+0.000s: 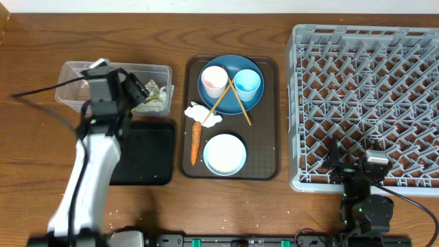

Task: Sort waste into correct bins and load items into the dishwasher rack
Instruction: 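Move the left gripper back toward the remaining tissue on the tray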

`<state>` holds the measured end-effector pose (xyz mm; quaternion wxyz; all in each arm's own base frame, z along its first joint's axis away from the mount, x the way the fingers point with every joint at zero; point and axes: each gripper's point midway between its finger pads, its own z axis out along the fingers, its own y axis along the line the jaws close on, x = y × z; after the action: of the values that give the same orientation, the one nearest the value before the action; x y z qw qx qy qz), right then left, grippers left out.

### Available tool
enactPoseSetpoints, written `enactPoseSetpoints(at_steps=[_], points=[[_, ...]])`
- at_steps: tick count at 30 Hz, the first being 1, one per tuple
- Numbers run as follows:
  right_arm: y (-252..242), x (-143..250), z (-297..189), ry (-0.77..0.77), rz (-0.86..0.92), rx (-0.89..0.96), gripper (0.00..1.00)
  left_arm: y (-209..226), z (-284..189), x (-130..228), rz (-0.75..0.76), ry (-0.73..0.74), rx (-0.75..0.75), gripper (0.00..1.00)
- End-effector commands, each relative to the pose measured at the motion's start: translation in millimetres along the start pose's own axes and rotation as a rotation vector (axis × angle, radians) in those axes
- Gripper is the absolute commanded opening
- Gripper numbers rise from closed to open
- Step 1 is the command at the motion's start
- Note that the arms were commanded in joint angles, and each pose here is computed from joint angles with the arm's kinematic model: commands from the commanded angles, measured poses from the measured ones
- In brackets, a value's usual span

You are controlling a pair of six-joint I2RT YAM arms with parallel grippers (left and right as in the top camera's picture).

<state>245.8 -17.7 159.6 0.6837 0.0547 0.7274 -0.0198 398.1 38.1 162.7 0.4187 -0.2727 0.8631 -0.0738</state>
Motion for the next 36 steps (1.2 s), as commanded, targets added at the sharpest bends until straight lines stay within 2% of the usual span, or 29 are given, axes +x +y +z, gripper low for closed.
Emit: enactPoseSetpoints(at_steps=[1, 4, 7, 13, 20, 28, 36], points=[[2.3, 1.0, -0.2, 0.002, 0.013, -0.008, 0.99, -28.5, -48.1, -20.5, -0.022, -0.05, 0.148, 0.73], [2.3, 1.0, -0.2, 0.002, 0.013, -0.008, 0.99, -38.7, -76.6, -1.3, -0.064, 0.03, 0.216, 0.72], [2.3, 1.0, -0.2, 0.002, 0.013, -0.008, 0.99, -39.6, -90.8, 27.7, -0.098, 0.137, 0.21, 0.72], [2.3, 1.0, -0.2, 0.002, 0.013, -0.008, 0.99, -59.5, -88.1, 72.8, -0.019, 0.273, 0.227, 0.72], [2.3, 1.0, -0.2, 0.002, 0.013, -0.008, 0.99, -79.8, -61.2, 107.8, 0.033, 0.378, 0.227, 0.71], [2.3, 1.0, -0.2, 0.002, 0.013, -0.008, 0.99, -79.9, -11.7, 145.6, -0.029, 0.488, 0.147, 0.71], [2.3, 1.0, -0.2, 0.002, 0.013, -0.008, 0.99, -80.7, 20.5, 162.3, -0.084, 0.519, 0.126, 0.71]])
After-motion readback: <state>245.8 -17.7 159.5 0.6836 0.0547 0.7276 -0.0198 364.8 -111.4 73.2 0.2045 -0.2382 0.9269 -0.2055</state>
